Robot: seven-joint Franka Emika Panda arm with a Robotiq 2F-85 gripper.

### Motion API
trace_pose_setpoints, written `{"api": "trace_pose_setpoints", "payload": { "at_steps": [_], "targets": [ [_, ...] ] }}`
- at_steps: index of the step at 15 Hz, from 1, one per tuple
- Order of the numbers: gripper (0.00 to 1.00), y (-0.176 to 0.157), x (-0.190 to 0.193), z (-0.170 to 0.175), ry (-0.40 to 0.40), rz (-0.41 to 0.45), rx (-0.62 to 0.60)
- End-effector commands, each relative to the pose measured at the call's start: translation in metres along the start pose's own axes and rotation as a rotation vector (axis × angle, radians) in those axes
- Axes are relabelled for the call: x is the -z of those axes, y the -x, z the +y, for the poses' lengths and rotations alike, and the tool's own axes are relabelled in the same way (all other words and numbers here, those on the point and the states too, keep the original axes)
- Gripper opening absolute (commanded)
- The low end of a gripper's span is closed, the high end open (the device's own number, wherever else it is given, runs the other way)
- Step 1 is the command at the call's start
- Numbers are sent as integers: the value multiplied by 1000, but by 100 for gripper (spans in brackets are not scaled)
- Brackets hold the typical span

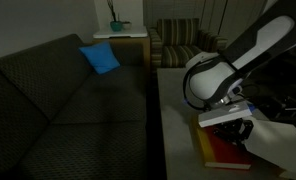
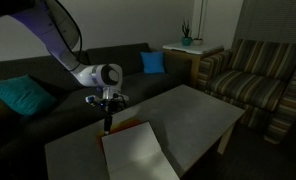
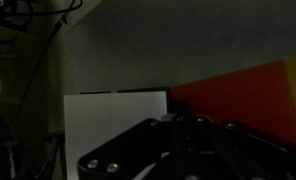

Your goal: Close the book

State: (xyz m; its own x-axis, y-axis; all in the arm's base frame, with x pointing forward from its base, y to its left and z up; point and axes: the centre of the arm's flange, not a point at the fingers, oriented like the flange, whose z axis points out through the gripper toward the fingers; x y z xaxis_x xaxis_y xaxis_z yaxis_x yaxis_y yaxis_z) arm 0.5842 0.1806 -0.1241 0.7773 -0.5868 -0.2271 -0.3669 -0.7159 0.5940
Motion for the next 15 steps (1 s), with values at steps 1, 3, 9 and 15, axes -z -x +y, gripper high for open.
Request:
{"api": "trace_pose_setpoints", "payload": {
  "at_steps": [1, 3, 9, 15],
  "targets": [
    [0, -4, 7, 25, 30, -12, -56],
    [0, -7, 11, 32, 40, -8, -82],
    [0, -14, 23, 56, 87, -5, -141],
    [0, -12, 20, 77, 122, -26, -186]
  ]
}}
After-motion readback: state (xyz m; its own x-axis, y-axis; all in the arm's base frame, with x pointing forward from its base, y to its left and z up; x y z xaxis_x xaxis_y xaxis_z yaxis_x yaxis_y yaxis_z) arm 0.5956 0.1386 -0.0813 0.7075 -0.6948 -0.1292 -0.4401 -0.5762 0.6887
